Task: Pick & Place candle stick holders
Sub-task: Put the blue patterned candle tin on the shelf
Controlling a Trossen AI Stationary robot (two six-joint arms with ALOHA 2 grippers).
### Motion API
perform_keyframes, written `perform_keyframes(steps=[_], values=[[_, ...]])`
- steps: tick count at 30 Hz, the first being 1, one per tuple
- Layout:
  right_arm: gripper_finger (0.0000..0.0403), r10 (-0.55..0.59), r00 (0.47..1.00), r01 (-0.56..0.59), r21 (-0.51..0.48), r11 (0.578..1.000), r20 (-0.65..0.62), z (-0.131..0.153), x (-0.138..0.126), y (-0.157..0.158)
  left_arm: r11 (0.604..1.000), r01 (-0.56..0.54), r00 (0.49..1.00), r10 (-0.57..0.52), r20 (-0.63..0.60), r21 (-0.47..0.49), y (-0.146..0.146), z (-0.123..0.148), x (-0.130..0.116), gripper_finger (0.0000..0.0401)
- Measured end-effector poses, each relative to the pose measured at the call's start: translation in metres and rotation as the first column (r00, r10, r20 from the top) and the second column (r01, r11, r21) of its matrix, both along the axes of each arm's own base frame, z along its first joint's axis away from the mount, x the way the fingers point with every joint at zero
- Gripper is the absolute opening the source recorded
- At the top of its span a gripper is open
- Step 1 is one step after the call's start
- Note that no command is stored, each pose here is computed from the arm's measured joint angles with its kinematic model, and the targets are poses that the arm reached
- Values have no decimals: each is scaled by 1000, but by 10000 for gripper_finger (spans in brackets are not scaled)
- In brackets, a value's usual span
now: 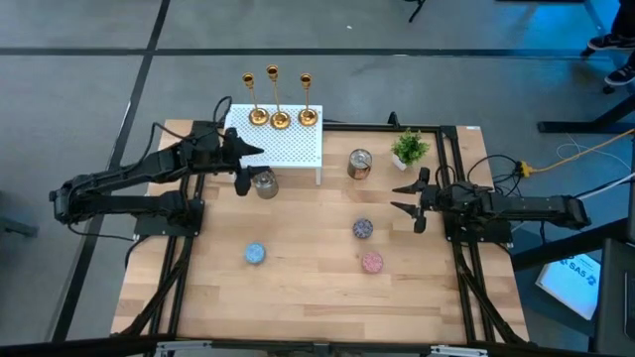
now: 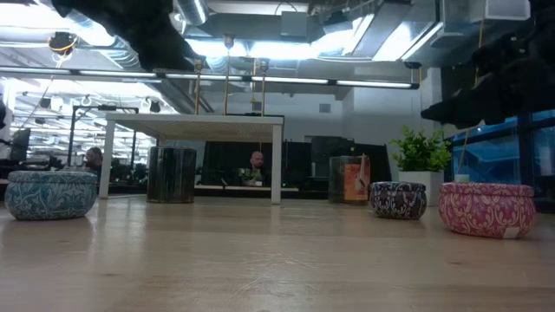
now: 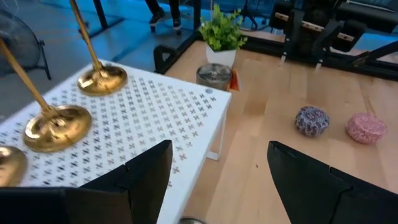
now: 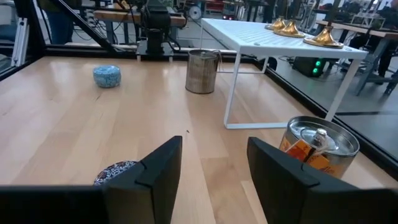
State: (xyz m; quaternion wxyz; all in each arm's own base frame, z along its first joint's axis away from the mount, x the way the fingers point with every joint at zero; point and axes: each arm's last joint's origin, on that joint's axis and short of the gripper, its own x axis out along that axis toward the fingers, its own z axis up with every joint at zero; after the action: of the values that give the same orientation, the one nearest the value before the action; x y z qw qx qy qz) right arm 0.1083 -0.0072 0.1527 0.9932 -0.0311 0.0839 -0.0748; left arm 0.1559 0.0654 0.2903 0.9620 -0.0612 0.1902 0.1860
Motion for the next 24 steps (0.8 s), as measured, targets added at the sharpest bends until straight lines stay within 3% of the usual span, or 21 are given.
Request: perform_keyframes(steps=[12,15,24], values=[[186,-4,1000,4,11,1000,-5,-1,0,0,965,243,961,-254,-110,-100,-39,-14,13,260],[186,-14,1000,13,91,996,7,-1,0,0,941,318,933,-332,-137,-119,-54,-17,15,260],[186,-14,1000,13,91,996,7,-1,0,0,839,520,810,-544,-217,-160,-97,-30,22,260]])
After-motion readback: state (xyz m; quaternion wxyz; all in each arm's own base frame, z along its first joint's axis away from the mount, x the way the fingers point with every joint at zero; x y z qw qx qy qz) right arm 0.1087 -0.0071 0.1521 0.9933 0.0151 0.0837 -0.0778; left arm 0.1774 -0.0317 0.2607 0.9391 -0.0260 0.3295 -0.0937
